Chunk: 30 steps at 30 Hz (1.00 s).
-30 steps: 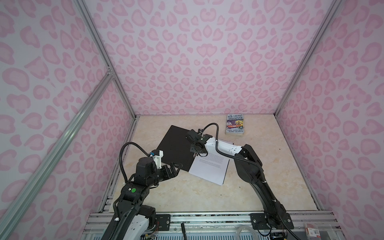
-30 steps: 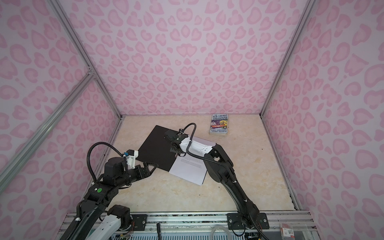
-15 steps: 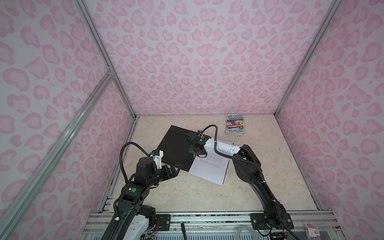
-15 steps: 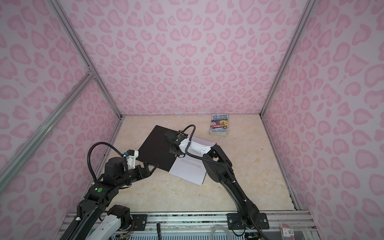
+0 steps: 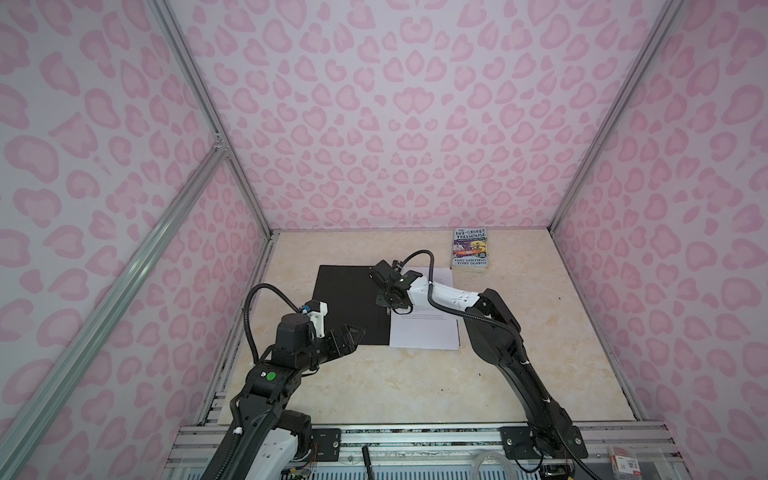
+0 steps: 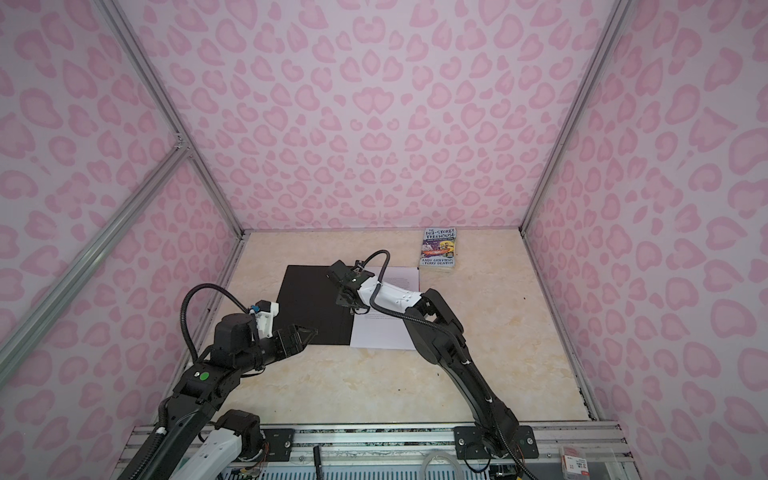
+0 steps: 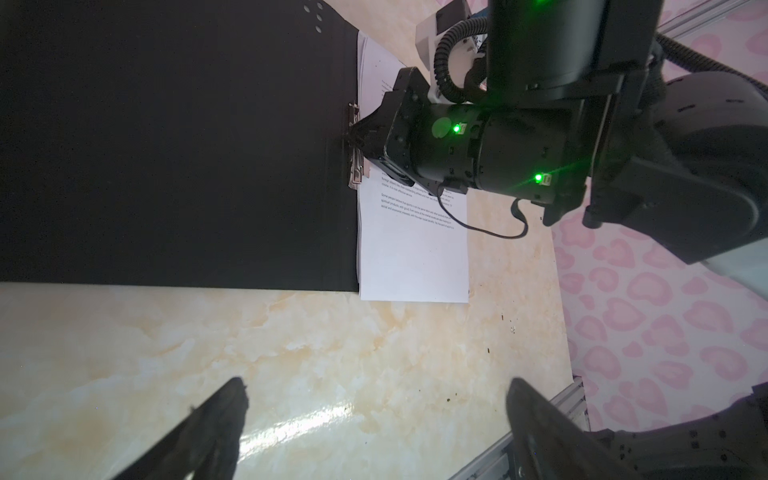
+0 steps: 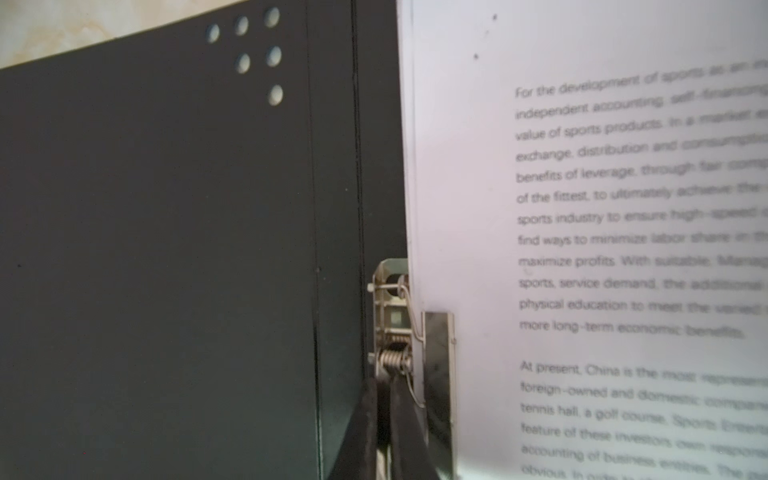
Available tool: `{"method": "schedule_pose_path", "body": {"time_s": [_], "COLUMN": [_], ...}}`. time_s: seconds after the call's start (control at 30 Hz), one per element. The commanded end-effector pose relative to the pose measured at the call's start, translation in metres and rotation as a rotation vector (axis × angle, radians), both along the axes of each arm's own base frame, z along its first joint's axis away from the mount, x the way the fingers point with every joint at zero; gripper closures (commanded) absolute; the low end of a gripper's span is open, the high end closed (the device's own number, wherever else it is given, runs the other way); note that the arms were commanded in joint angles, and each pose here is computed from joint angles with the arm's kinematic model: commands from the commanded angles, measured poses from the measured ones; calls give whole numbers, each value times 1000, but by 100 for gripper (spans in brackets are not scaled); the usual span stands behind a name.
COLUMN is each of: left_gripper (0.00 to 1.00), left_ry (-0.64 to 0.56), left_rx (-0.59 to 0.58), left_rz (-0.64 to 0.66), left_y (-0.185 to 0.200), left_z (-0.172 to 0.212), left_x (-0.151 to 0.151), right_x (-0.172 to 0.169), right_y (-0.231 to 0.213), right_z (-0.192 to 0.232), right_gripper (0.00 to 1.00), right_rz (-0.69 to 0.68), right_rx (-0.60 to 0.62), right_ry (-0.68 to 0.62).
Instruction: Put the files into the folder
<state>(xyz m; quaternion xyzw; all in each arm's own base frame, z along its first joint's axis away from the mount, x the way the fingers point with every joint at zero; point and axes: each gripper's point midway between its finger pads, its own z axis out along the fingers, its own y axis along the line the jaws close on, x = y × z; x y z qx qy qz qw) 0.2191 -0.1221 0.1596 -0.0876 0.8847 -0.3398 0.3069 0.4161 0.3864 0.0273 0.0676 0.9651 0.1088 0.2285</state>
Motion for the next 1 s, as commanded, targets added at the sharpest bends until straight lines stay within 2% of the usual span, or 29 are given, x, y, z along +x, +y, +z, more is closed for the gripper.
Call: {"method": "schedule_pose_path", "body": {"time_s": [0.0,0.3,0.53,0.6,0.7,0.83,0.9,0.97], "left_gripper": [2,3,3,3,3,3,3,3], "left_ry": [-14,61,32,39,62,5,-13,23], "left_rx": [-14,-11,94,125,79,-28,-86,-121], "left_rz": [9,85,226,282,318,267,169,121], "left_y": [-1,4,30,42,52,47,30,21], "left_z": [-1,-36,-35,-37,-40,-30,-22,-26], "left_x": [6,19,39,44,53,66,71,72], "right_x": [-6,-6,-21,-23,-25,-29,-30,-30], "right_y": [-20,-48,-79,-86,-96,-105,-103,-103], "right_z": [-6,35,54,59,68,73,74,73], "right_gripper": [93,100,100,100,100,100,100,100], "right_rz": [-6,36,41,36,32,37,46,49], "right_rx": [-33,111,199,257,314,352,374,379], "right_ry": [40,14,15,19,19,18,21,24]}}
